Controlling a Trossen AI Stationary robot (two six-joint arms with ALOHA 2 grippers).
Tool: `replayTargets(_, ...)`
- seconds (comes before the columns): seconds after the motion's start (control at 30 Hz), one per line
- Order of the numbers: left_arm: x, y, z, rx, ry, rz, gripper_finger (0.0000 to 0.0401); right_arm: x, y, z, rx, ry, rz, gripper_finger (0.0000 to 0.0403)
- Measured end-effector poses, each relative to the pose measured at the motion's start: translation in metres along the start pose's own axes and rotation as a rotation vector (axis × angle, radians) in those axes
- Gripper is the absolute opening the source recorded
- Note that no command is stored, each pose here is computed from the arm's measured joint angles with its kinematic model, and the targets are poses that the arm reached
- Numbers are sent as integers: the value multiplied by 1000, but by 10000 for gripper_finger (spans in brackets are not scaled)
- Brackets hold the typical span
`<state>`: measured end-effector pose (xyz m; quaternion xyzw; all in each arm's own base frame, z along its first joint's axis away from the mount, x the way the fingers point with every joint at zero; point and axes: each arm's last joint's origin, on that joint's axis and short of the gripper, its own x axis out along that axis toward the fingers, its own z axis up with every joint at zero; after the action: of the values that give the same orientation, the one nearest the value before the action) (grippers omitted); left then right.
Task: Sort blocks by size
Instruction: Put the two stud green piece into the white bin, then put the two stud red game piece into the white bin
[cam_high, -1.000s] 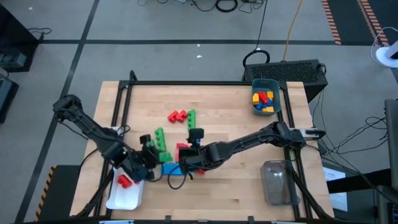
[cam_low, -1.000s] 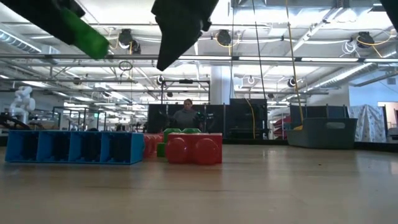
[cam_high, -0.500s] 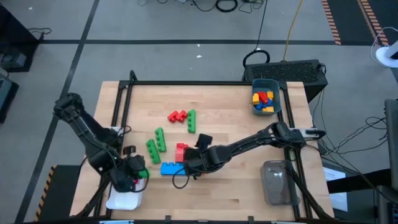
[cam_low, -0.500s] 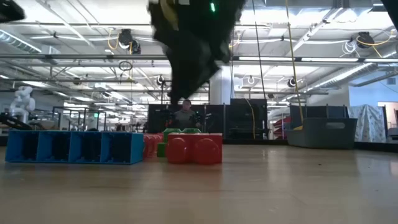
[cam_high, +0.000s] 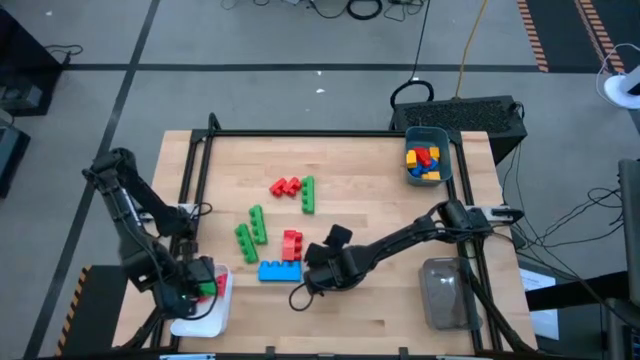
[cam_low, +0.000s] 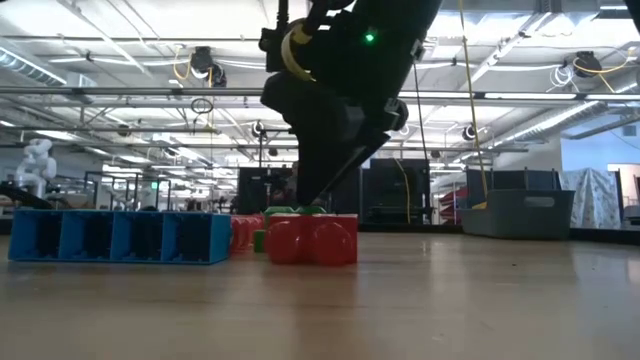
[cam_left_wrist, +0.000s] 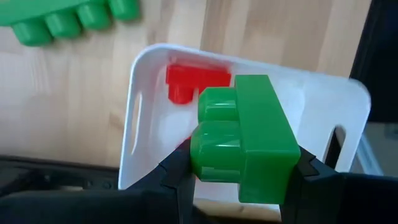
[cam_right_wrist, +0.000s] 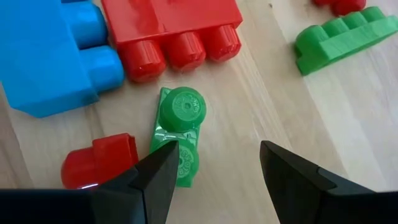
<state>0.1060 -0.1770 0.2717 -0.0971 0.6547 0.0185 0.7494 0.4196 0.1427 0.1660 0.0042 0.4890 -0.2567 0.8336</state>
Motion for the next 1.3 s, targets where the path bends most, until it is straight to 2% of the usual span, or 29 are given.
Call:
replayTargets(0.23,6,-7,-7,38,50,4,128,-4,6,-2,31,-38,-9,212)
replayTargets(0.4,11,-12,-10,57,70,22,134,-34,2,3,45,-125,-17,212)
replayTargets(0.5,14,-15,-12,67,76,35,157,-51,1,2,16,-121,38,212)
replayTargets(0.67,19,-18,-14,79,80,55,210,-59,11,-5,-32,-87,123,212)
replayTargets(0.8,21,-19,-14,81,83,67,233,-53,20,-13,-83,-31,179,212)
replayTargets(1.03,21,-17,-12,86,27,94,238,-33,26,-28,-99,-10,264,212)
replayTargets(1.3,21,-16,-9,124,-81,133,238,-6,19,-44,-79,-2,257,212)
